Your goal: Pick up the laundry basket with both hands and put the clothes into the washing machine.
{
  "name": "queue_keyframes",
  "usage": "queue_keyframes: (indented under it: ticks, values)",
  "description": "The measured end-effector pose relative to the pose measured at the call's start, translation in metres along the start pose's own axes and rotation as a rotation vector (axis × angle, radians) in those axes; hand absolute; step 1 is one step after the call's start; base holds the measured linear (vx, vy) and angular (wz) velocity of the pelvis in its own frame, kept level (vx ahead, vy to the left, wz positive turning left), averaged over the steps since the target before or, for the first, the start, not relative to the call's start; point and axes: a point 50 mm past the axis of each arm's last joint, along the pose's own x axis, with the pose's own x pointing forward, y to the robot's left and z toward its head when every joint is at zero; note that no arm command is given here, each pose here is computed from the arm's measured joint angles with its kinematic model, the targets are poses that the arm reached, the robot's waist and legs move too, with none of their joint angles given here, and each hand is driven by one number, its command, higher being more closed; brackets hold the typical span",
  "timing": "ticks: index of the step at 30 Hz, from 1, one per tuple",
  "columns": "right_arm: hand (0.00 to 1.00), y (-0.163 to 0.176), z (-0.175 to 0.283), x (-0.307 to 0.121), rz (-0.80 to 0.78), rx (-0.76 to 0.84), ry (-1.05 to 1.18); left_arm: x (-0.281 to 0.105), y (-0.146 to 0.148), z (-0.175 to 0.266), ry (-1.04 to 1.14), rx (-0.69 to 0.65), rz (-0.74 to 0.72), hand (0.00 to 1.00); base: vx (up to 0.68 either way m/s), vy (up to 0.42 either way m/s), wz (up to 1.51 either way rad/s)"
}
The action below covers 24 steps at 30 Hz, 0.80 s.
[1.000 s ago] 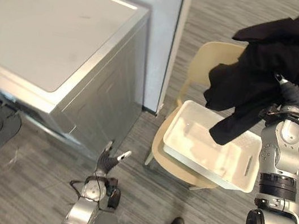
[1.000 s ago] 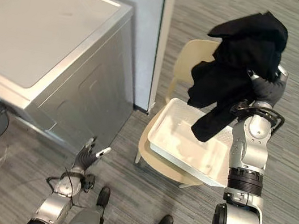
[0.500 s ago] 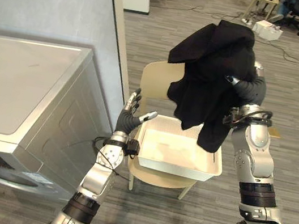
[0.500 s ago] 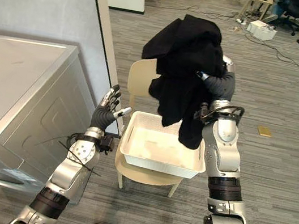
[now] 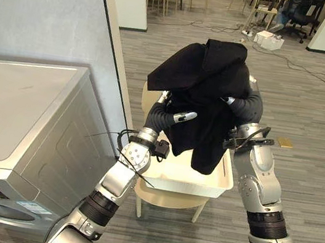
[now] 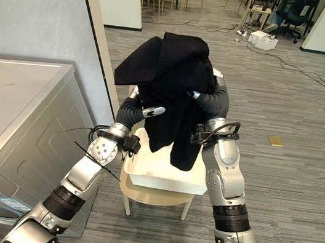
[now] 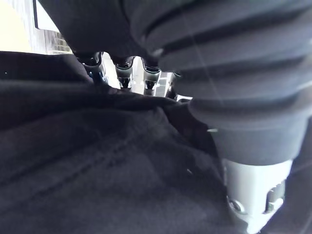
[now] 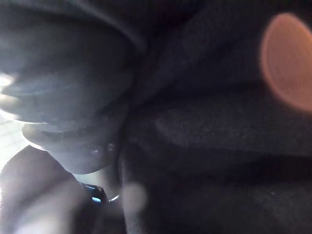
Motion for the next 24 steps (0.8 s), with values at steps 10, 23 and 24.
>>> queue_keyframes:
  ticks: [10, 23, 24]
  values:
    - [1.00, 0.018, 0.000, -0.006, 0.060, 0.064, -0.019, 0.017, -0.020, 0.023, -0.092, 0.014, -0.091, 0.00, -0.01, 0.000, 0.00]
    - [1.00, 0.024, -0.001, -0.007, 0.062, 0.129, -0.035, 0.028, -0.038, 0.040, -0.139, -0.045, -0.181, 1.00, 0.00, 0.000, 0.00]
    - [1.00, 0.023, -0.001, -0.007, 0.059, 0.132, -0.037, 0.028, -0.039, 0.040, -0.140, -0.047, -0.183, 1.00, 0.00, 0.000, 0.00]
